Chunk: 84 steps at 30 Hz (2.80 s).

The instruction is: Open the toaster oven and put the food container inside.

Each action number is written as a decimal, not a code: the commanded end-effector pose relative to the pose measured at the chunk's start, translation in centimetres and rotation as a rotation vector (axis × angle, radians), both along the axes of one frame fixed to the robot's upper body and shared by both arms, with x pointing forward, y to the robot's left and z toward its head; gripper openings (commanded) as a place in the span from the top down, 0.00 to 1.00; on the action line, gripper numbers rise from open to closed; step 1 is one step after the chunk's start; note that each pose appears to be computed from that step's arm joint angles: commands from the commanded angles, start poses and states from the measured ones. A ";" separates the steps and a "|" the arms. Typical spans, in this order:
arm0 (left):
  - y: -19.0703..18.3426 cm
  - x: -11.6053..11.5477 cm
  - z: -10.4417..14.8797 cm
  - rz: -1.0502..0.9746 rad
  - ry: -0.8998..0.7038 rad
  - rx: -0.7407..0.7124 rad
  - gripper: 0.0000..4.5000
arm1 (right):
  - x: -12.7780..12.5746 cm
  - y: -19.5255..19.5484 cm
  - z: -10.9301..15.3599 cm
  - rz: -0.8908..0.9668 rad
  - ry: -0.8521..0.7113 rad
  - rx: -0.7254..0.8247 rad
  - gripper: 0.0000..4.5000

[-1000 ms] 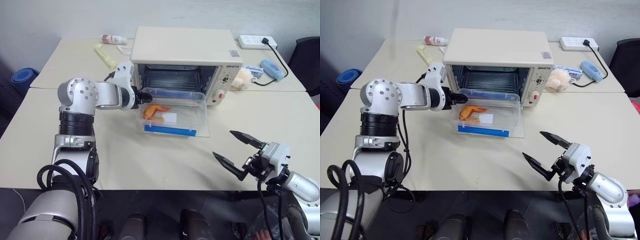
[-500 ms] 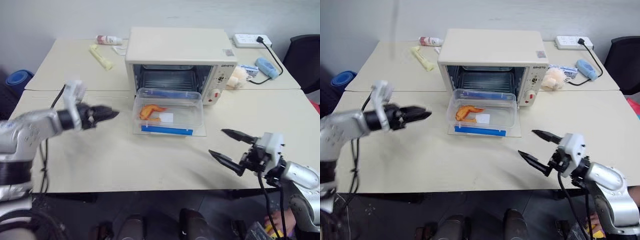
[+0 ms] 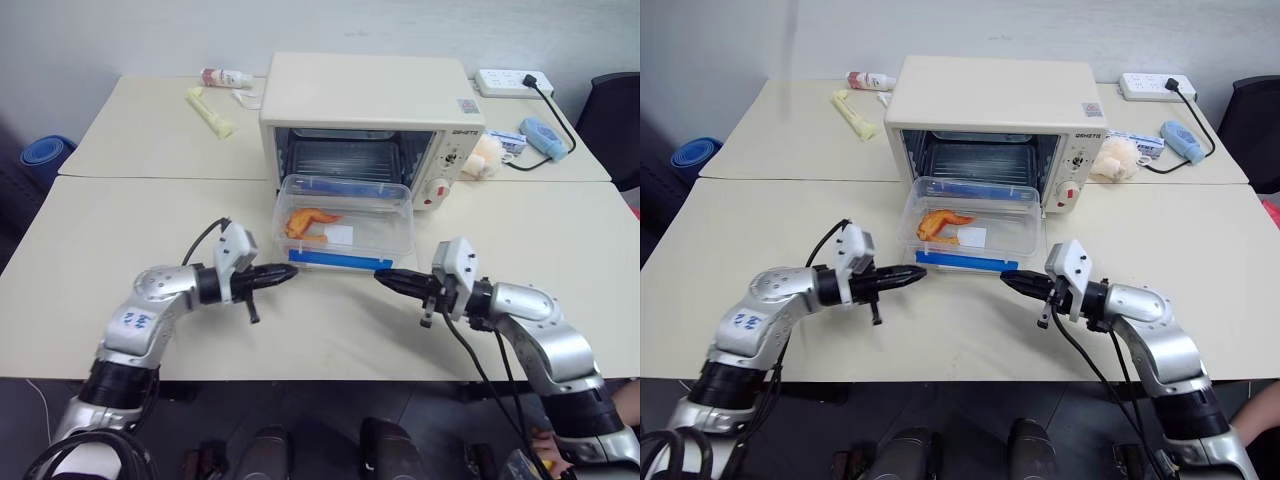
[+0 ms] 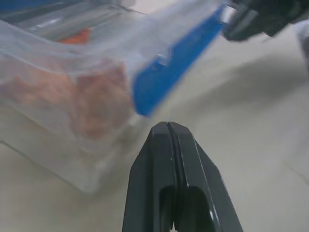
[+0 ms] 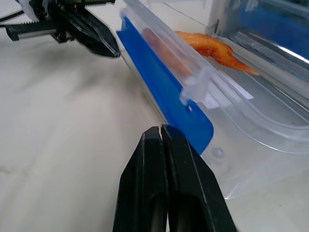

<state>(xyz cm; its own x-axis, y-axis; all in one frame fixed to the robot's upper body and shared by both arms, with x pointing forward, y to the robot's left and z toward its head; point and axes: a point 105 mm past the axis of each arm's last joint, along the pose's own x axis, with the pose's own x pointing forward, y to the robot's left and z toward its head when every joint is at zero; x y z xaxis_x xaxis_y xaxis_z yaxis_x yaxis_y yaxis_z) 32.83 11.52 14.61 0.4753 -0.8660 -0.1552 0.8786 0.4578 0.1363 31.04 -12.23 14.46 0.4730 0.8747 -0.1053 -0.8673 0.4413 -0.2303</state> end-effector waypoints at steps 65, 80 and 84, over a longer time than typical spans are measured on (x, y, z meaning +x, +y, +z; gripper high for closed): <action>10.2 -6.5 6.2 0.071 -0.130 -0.177 0.01 | 2.8 -6.0 4.6 0.001 -0.063 0.324 1.00; 13.2 -5.4 6.8 0.288 -0.204 -0.192 0.01 | 4.3 -6.2 12.5 -0.102 -0.131 0.583 1.00; 14.2 -6.1 4.9 0.313 -0.172 -0.136 0.01 | 2.1 -6.3 10.4 -0.072 -0.131 0.397 1.00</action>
